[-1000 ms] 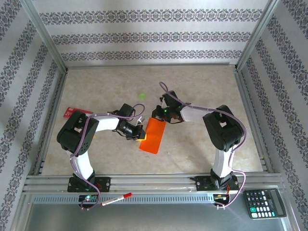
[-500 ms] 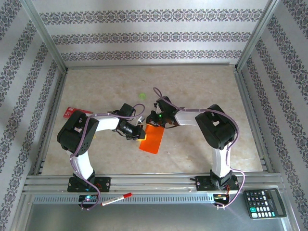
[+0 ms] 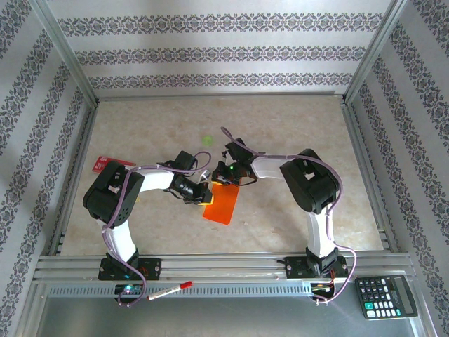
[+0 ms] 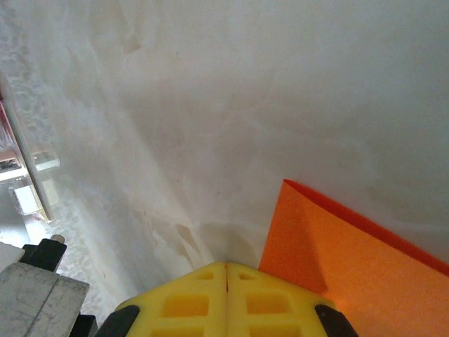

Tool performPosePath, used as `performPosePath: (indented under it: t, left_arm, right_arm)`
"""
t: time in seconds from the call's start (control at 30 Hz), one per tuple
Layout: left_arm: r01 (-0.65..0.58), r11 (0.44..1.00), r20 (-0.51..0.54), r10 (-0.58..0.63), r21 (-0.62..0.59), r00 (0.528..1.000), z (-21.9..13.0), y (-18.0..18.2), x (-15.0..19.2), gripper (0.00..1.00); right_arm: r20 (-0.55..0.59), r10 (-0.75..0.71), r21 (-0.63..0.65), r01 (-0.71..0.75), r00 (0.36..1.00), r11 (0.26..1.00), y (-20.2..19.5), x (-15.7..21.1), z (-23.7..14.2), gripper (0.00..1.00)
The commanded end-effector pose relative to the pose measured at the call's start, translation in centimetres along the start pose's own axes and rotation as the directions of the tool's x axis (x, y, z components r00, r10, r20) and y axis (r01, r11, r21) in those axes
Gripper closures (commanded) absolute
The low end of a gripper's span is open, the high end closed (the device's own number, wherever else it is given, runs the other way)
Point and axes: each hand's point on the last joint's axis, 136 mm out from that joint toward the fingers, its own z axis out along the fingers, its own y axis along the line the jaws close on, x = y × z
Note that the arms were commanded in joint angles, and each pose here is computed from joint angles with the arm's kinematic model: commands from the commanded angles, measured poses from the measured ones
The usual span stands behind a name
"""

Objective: Fold a paper plane with a square sheet of paper (pick it up from the middle)
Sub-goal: First fold in half a square sheet of paper at the center of the table.

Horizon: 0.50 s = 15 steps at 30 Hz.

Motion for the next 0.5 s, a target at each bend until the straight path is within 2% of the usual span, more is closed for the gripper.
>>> performPosePath:
  t: [0.0, 0.47]
  left_arm:
    - [0.135, 0.953, -0.155, -0.181, -0.271, 0.971, 1.8, 6.9, 6.6, 1.0]
    - [0.138, 0.954, -0.152, -0.183, -0.268, 0.971, 1.9, 6.9, 6.6, 1.0]
  right_arm:
    - [0.125, 0.043, 0.167, -0.063, 0.991, 0.984, -5.2, -4.0, -0.7, 0.99]
    - [0.185, 0.057, 0.193, -0.093, 0.981, 0.977, -6.6, -9.0, -1.9, 0.99]
